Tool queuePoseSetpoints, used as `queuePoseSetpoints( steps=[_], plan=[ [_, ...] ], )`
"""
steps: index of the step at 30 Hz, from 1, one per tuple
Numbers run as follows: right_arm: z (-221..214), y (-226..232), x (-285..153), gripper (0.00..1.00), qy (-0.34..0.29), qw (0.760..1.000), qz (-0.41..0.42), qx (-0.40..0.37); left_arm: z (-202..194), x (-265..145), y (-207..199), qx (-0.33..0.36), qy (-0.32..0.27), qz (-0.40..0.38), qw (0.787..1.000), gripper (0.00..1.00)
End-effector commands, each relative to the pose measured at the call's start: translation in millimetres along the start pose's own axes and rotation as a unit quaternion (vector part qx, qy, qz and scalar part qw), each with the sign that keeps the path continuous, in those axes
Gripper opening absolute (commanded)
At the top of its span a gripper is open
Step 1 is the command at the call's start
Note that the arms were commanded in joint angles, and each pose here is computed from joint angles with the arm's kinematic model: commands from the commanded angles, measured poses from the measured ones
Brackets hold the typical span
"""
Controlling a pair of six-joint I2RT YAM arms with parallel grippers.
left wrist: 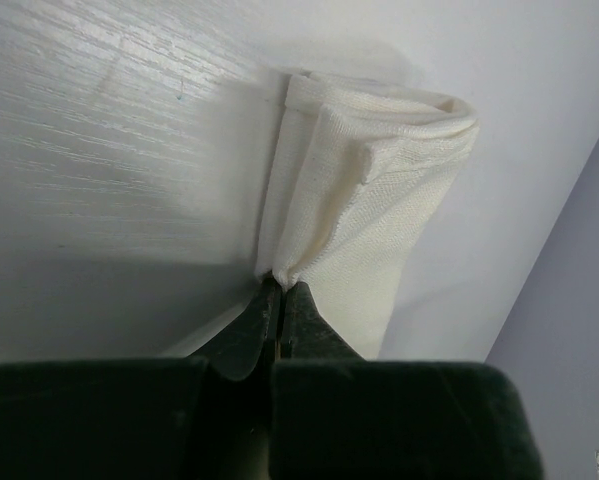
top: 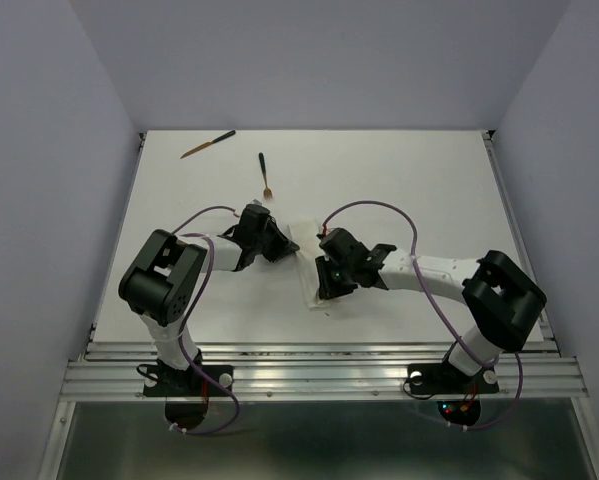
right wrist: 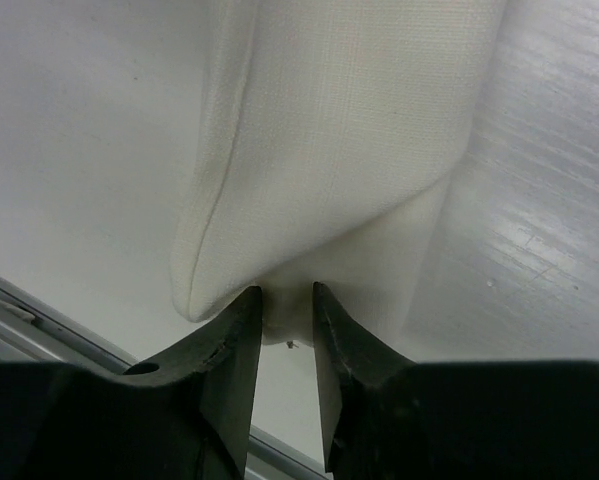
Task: Fold the napkin into a case and place the utensils inside
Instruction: Smooth out the smaller rectangle-folded napkin at the center of the board.
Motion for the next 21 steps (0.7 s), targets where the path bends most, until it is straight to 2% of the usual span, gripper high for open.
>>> queuePoseSetpoints(
  steps=[1, 8, 21],
  plan=[
    [7, 5, -5, 0.27, -0.014, 1.000, -0.011, -0.019, 0, -1, 0, 0.004, -0.010, 0.001, 1.000, 0.00],
    [15, 13, -14, 0.03, -0.034, 0.999, 0.017, -0.022, 0, -1, 1, 0.004, -0.007, 0.002, 1.000, 0.00],
    [23, 29, -19, 0.02, -0.058, 0.996, 0.070, -0.021, -1, 1, 4, 0.001, -0.006, 0.007, 1.000, 0.00]
  ],
)
Point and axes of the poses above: each gripper's point midway between its finger pads, its own x axis out along the fingers, its own y axis along the line the jaws close on, z = x × y, the point moved 10 cm from there along -x, back along the fingers, and after that the axes turned 2 degrees about x, right-handed, at the moved point
